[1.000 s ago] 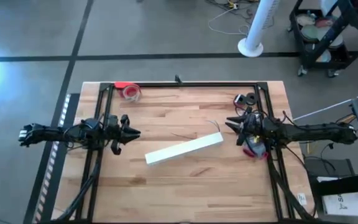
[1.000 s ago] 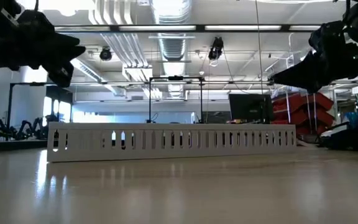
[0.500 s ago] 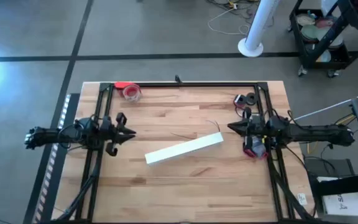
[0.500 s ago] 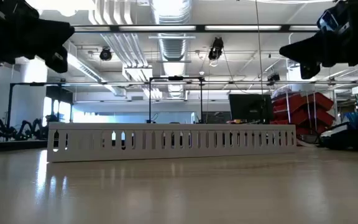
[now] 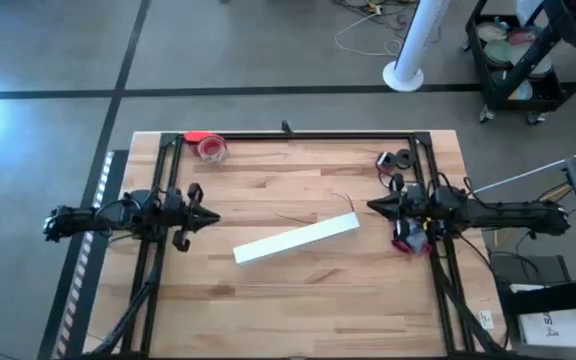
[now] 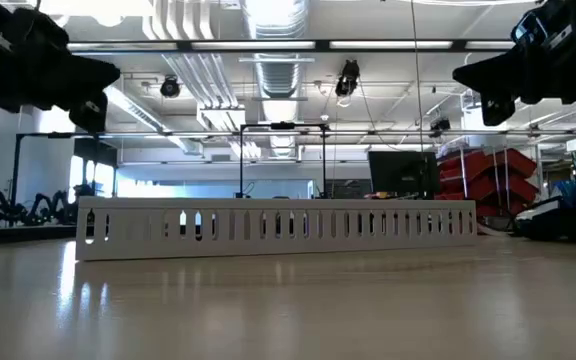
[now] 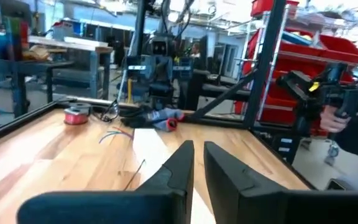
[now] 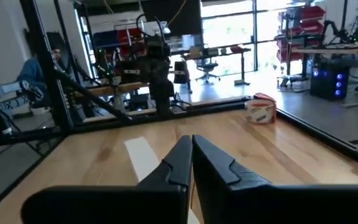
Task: Ziptie cables
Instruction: Return to Home Position
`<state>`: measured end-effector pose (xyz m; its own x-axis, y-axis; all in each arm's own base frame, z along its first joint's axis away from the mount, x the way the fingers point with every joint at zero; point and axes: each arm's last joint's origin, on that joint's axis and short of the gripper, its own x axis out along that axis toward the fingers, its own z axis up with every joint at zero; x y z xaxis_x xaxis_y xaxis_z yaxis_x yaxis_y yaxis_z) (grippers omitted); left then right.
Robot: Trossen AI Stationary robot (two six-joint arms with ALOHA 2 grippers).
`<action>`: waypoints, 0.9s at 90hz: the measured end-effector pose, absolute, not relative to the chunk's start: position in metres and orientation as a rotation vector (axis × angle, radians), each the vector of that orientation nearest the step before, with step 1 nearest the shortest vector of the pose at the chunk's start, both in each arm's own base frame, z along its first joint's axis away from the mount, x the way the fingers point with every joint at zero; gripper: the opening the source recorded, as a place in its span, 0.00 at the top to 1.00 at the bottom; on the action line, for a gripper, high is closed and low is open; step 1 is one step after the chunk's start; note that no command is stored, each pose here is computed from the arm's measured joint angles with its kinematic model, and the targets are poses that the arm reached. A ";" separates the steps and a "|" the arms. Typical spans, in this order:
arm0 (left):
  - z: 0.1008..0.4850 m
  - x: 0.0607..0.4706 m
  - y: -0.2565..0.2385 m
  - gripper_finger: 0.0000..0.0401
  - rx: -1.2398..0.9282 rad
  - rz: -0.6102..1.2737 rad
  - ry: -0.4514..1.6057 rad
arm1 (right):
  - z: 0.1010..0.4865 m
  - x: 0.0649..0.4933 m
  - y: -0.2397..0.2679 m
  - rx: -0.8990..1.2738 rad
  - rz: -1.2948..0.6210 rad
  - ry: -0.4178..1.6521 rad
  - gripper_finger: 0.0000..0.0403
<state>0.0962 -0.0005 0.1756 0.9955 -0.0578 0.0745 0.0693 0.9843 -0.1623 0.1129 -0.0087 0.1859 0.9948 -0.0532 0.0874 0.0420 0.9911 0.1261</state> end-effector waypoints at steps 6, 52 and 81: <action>0.174 0.096 0.001 0.95 -0.169 -0.009 -0.055 | 0.186 0.113 -0.009 0.115 -0.045 -0.090 1.00; 0.167 0.099 0.003 0.95 -0.222 0.060 0.010 | 0.181 0.114 -0.009 0.085 -0.057 -0.040 0.99; 0.165 0.101 0.003 0.94 -0.221 0.064 0.044 | 0.182 0.114 -0.009 0.084 -0.057 -0.042 0.99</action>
<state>0.1013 0.0030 0.1648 0.9970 0.0591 -0.0504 -0.0687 0.9735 -0.2181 0.1139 -0.0090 0.1816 0.9975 -0.0590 0.0398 0.0555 0.9948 0.0851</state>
